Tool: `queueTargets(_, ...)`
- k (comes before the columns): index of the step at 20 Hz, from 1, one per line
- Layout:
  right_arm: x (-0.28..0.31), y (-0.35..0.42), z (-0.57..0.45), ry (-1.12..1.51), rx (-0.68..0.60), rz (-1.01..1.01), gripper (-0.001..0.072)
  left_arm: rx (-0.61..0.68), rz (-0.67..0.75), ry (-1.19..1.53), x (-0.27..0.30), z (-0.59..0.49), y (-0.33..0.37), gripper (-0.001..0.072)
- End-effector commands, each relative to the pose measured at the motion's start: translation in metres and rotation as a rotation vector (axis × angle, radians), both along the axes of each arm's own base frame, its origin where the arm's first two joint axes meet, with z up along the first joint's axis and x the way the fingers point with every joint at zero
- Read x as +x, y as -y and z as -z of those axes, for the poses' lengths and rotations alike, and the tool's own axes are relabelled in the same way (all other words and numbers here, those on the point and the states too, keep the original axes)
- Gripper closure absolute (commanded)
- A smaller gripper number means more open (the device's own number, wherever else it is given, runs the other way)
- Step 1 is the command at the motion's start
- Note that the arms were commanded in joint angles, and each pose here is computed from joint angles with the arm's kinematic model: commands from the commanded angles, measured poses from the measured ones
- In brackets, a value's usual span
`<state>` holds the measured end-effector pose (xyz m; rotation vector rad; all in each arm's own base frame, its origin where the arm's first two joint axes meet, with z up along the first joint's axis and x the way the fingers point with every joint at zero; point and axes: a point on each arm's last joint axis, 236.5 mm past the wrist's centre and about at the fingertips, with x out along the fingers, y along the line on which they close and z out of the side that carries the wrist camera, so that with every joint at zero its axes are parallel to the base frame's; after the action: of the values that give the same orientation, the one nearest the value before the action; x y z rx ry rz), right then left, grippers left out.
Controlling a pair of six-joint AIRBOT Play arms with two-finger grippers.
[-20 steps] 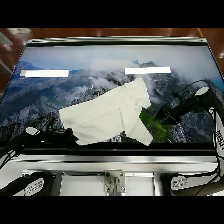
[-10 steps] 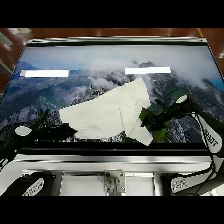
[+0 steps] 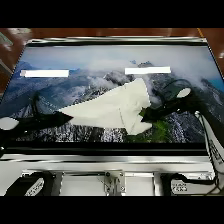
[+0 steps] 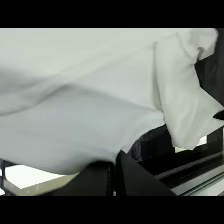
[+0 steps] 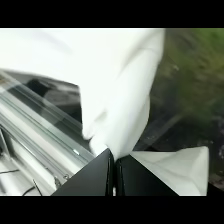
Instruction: Fold the shirts.
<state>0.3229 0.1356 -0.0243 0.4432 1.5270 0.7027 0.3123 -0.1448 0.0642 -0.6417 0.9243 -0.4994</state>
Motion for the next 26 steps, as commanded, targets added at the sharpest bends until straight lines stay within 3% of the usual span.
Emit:
queueTargets(1,0.029,0.01,-0.121,0.406,-0.019,-0.011,0.0661,0.085,0.046,0.393,0.013,-0.146,-0.002,0.0669)
queueTargets(6,0.004,0.03,-0.404,1.273,-0.112,0.174,0.0661,0.131,0.019,1.041,-0.072,-0.404,0.0,0.0669)
queueTargets(8,-0.044,0.036,-0.505,1.586,-0.107,0.294,0.0661,0.109,0.004,1.167,-0.112,-0.457,0.002,0.0669)
queueTargets(11,-0.104,0.047,-0.57,1.79,-0.132,0.398,0.0661,0.105,0.01,1.262,-0.151,-0.488,0.005,0.0669)
queueTargets(13,-0.125,0.051,-0.578,1.819,-0.165,0.415,0.0661,0.116,0.021,1.225,-0.156,-0.48,0.006,0.0669)
queueTargets(18,-0.126,0.053,-0.561,1.769,-0.225,0.381,0.0661,0.285,0.005,0.896,-0.118,-0.395,-0.016,0.0669)
queueTargets(23,-0.058,0.047,-0.498,1.489,-0.197,0.302,0.0661,0.266,0.023,0.633,-0.08,-0.312,-0.019,0.0669)
queueTargets(26,0.005,0.039,-0.423,1.181,-0.144,0.234,0.066,0.33,0.005,0.462,-0.052,-0.244,-0.036,0.0669)
